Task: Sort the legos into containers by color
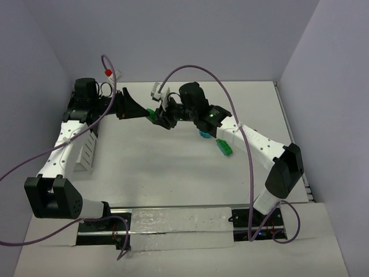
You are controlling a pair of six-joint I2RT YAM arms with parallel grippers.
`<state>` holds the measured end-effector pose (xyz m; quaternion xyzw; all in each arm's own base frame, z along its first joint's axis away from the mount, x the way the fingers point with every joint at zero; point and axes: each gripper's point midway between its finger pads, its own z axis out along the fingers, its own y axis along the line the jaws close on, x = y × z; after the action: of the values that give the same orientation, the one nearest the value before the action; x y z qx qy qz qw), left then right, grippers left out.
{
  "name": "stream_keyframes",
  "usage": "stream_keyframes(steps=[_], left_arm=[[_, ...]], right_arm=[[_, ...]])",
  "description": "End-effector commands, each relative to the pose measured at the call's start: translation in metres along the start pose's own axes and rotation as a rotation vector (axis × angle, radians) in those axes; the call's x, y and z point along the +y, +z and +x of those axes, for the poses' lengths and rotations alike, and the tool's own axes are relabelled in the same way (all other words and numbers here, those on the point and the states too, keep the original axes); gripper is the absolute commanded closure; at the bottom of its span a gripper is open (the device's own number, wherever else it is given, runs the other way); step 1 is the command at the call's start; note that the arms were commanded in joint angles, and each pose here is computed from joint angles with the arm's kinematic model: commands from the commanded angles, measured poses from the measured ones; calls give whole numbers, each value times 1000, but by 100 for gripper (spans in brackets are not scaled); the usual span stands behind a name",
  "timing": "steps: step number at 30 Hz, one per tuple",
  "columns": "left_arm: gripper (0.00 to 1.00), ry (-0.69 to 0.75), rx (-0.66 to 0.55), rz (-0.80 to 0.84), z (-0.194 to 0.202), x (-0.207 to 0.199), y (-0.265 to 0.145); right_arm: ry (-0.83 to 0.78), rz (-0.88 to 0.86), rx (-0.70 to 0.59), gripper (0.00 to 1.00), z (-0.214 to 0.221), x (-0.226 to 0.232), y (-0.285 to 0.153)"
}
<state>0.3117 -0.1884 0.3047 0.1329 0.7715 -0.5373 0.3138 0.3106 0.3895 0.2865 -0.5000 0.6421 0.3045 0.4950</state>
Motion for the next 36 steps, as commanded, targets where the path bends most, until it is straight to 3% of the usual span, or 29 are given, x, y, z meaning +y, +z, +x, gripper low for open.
stream_keyframes(steps=[1, 8, 19, 23, 25, 27, 29, 33, 36], left_arm=[[16, 56, 23, 29, 5, -12, -3], [26, 80, 61, -11, 8, -1, 5], [52, 82, 80, -15, 10, 4, 9], [75, 81, 81, -17, 9, 5, 9], [96, 80, 78, -33, 9, 8, 8], [100, 86, 60, -43, 4, 8, 4], [100, 88, 11, -67, -8, 12, -8], [100, 98, -79, -165, -34, 38, -44], [100, 101, -133, -291, -54, 69, -81]], right_arm=[[-113, 30, -66, 100, -29, 5, -14], [-152, 39, -64, 100, -35, 8, -11], [-200, 42, -65, 100, -38, 17, -8], [-199, 52, -68, 100, -39, 16, -7], [-193, 61, -65, 99, -39, 15, -7], [-183, 82, -53, 87, -36, 11, -5], [-174, 102, -40, 61, -34, 8, -6], [-148, 144, -27, 19, -28, 2, -7], [-137, 181, -12, 9, -23, -4, -10]])
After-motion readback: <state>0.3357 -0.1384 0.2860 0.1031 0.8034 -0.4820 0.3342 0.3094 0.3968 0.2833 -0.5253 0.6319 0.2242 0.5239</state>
